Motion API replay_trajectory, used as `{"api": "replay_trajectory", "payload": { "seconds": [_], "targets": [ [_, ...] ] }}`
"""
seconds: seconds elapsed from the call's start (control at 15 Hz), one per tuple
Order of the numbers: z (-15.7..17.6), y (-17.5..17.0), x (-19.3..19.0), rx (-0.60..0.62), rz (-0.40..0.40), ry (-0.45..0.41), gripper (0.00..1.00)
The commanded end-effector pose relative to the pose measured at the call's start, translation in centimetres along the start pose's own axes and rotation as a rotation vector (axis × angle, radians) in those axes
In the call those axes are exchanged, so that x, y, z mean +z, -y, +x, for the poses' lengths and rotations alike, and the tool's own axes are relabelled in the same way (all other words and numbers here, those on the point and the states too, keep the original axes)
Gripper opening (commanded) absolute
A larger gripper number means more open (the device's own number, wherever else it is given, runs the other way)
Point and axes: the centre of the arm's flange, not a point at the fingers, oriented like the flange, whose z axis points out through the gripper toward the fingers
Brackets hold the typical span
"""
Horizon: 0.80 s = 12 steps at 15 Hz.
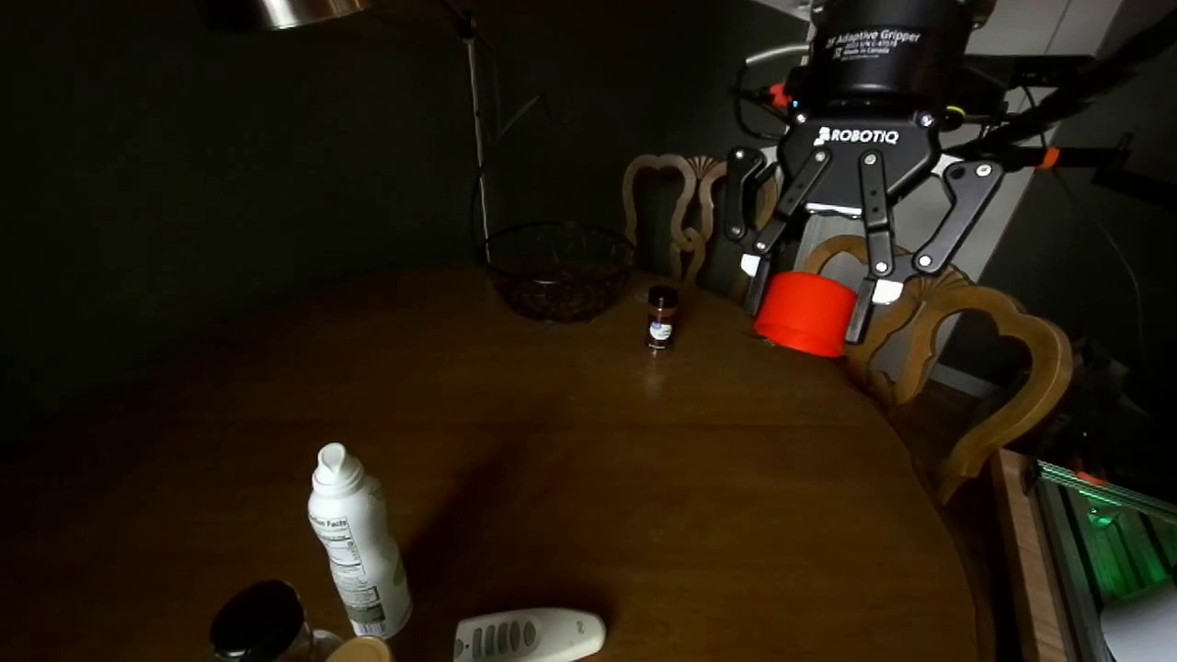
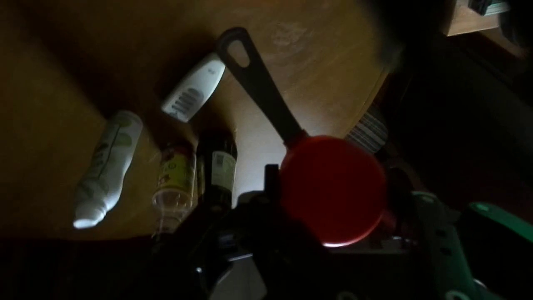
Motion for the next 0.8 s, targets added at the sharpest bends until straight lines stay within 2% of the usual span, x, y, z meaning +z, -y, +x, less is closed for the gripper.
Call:
{"api": "replay_trajectory", "payload": {
  "seconds": [0.0, 0.27, 0.4, 0.47, 0.73],
  "targets": [
    [3.6, 0.9, 1.1, -0.118, -0.078, -0.022, 0.32],
    [6.7, 1.1, 2.6, -0.162, -0.175, -0.021, 0.32],
    [8.1, 1.4, 3.3, -0.231, -0.202, -0.076, 0.32],
    [7.5, 1.2, 1.9, -0.186, -0.189, -0.032, 0.57],
    [8.5, 1.4, 2.7, -0.216, -0.194, -0.049, 0.57]
  ]
}}
